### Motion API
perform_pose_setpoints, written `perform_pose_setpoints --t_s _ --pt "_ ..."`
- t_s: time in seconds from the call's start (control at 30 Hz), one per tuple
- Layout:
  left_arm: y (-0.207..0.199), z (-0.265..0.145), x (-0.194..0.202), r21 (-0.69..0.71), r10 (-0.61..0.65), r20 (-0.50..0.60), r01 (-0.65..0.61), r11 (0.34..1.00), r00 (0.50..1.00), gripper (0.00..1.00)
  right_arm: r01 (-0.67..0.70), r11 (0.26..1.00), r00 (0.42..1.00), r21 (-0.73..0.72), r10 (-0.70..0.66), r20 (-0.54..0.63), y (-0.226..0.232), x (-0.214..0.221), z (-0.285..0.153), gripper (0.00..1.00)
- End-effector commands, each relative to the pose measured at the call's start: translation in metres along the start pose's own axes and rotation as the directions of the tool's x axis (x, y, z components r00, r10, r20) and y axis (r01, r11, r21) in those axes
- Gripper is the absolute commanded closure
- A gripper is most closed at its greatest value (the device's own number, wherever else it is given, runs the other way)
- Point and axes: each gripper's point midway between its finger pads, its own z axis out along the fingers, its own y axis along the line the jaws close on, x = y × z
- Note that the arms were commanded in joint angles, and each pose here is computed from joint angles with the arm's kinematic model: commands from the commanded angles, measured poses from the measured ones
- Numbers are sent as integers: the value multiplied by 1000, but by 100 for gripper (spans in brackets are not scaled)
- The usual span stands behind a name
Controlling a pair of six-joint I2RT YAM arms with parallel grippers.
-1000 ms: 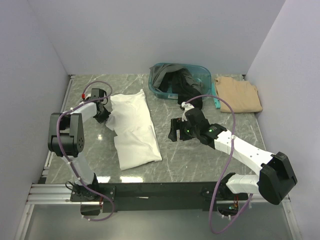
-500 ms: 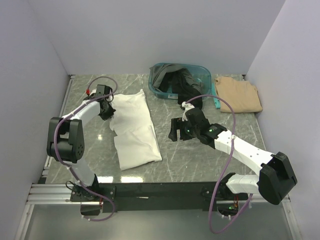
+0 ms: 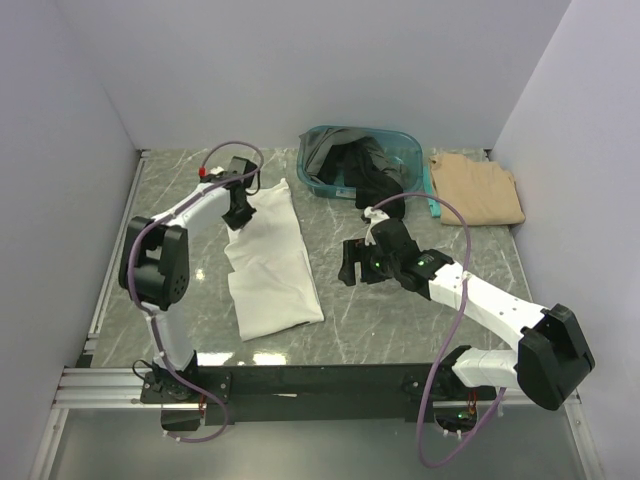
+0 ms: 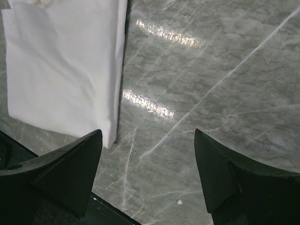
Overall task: Fold and stack the t-shirts
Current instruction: Fold the tshirt
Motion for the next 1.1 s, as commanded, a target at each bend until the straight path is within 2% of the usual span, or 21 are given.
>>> perform_pose_setpoints --t_s 0.0,0.23,0.4,0.5,0.53,0.6,0.63,0.8,0.87,0.9,1.07 --pt "-4 -2 0 -53 -17 19 18 998 1000 99 7 1000 999 -19 -6 47 3 -11 -7 15" --pt "-35 9 14 2 11 -10 -11 1000 1000 99 8 1000 999 -18 -7 41 2 -9 -6 15" --pt "-42 17 16 -1 39 -14 -39 999 999 97 9 1000 999 -15 -9 42 2 -9 -7 15" --pt "-46 21 14 12 48 -3 -48 999 999 81 9 1000 999 -16 -9 40 2 -9 -7 15" --pt "-46 22 15 14 52 -4 -52 999 999 70 11 1000 999 -18 -10 41 2 -9 -7 15" --pt "-45 22 15 11 60 -4 -60 998 998 60 11 1000 999 -19 -10 40 3 -9 -7 15" --pt "-45 21 15 14 62 -4 -62 998 998 56 12 1000 999 -18 -11 41 2 -9 -7 15" --pt "-46 7 7 38 68 16 -69 997 998 54 14 1000 999 -21 -13 43 3 -11 -7 15" --pt "-45 -4 -2 44 68 42 -70 997 997 48 12 1000 999 -22 -11 44 4 -11 -8 15" --pt "-46 -14 -12 47 64 71 -68 997 995 41 13 1000 999 -24 -12 40 4 -10 -7 15" --pt "-41 -36 -28 44 76 119 -82 996 990 21 12 1000 999 -28 -11 41 4 -10 -7 15"
